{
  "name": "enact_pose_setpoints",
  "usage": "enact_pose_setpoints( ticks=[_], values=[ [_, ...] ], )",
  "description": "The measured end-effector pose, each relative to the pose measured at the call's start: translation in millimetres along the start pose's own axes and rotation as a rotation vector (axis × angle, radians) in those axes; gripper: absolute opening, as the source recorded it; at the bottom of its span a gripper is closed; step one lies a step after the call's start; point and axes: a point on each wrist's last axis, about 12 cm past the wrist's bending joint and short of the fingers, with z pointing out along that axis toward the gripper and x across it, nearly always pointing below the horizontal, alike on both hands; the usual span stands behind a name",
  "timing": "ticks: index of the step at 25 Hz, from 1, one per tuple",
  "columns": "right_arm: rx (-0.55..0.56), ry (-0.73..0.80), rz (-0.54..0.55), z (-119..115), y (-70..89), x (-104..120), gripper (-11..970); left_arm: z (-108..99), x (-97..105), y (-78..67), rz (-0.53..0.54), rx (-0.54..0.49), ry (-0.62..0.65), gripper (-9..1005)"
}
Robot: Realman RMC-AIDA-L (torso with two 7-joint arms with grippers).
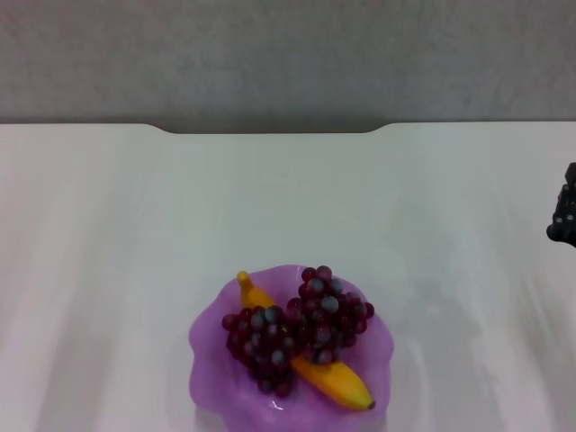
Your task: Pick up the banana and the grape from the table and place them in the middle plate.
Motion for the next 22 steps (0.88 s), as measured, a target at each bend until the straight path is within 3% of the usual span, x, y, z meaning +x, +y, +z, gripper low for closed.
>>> enact_pose_setpoints(
  ticks=[4, 10, 22],
  values=[
    [0.001, -0.007, 0.0, 2.4, 0.1, -1.4, 96, 0.6, -0.1, 4.4, -0.064, -0.046, -0.003, 163],
    [-0.002, -0.02, -0.016, 9.1, -1.5, -3.5, 96, 2.8, -0.8, 4.6, -0.064, -0.05, -0.004, 38],
    [0.009, -0.025, -0.02, 7.3, -3.8, -3.3, 77, 5.4, -1.1, 0.8, -0.051, -0.027, -0.004, 37]
  ],
)
